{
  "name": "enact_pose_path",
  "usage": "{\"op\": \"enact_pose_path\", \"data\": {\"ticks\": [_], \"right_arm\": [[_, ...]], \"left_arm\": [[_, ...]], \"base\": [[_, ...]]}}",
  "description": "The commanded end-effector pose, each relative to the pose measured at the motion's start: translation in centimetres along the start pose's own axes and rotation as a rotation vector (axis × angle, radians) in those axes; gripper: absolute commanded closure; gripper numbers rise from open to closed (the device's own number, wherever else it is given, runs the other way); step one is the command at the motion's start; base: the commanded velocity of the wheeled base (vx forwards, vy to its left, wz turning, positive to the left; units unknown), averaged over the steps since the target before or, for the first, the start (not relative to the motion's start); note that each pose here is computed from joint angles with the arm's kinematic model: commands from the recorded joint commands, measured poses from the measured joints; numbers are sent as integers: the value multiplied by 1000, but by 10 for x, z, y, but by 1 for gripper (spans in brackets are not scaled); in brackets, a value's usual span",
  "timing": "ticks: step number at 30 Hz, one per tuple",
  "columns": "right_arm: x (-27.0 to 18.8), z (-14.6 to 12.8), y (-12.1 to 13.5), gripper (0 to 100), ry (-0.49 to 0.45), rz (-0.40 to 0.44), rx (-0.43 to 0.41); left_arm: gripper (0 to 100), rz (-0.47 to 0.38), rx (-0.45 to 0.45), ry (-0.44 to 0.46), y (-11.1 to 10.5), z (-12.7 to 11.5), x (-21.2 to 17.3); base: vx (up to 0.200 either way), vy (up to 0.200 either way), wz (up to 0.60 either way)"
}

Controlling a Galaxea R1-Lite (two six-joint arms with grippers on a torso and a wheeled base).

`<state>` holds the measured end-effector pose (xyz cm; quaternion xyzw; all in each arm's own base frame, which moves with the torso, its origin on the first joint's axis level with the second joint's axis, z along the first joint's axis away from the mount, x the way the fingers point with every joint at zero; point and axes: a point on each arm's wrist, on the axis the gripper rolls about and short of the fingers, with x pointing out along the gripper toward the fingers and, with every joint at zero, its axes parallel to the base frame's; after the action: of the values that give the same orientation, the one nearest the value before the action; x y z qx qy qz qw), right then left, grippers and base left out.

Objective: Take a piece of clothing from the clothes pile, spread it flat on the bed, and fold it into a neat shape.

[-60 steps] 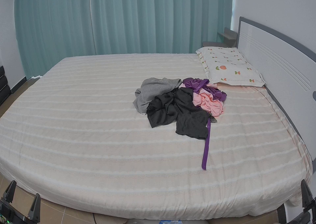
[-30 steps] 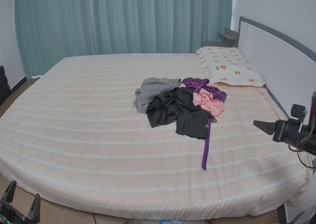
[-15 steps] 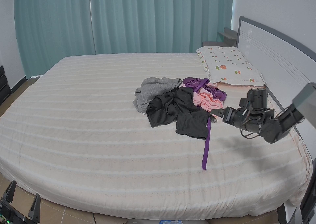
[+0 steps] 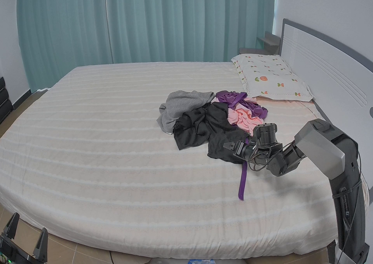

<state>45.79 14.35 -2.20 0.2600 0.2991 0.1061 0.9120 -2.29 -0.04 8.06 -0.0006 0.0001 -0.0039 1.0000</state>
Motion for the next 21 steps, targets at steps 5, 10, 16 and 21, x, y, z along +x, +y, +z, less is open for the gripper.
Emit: {"op": "enact_pose_path", "data": {"ticks": [5, 10, 16, 21], "right_arm": [[12, -11, -7, 0, 8, -23, -4], [8, 0, -6, 0, -53, -63, -13], [7, 2, -14, 0, -57, -84, -17], [13, -5, -17, 0, -45, -89, -31]], "left_arm": [[0, 0, 0, 6, 0, -5, 0], [0, 0, 0, 6, 0, -5, 0], [0, 0, 0, 6, 0, -5, 0], [0, 0, 0, 6, 0, -5, 0]], "base": [[0, 0, 0], [0, 0, 0], [0, 0, 0], [0, 0, 0]]}}
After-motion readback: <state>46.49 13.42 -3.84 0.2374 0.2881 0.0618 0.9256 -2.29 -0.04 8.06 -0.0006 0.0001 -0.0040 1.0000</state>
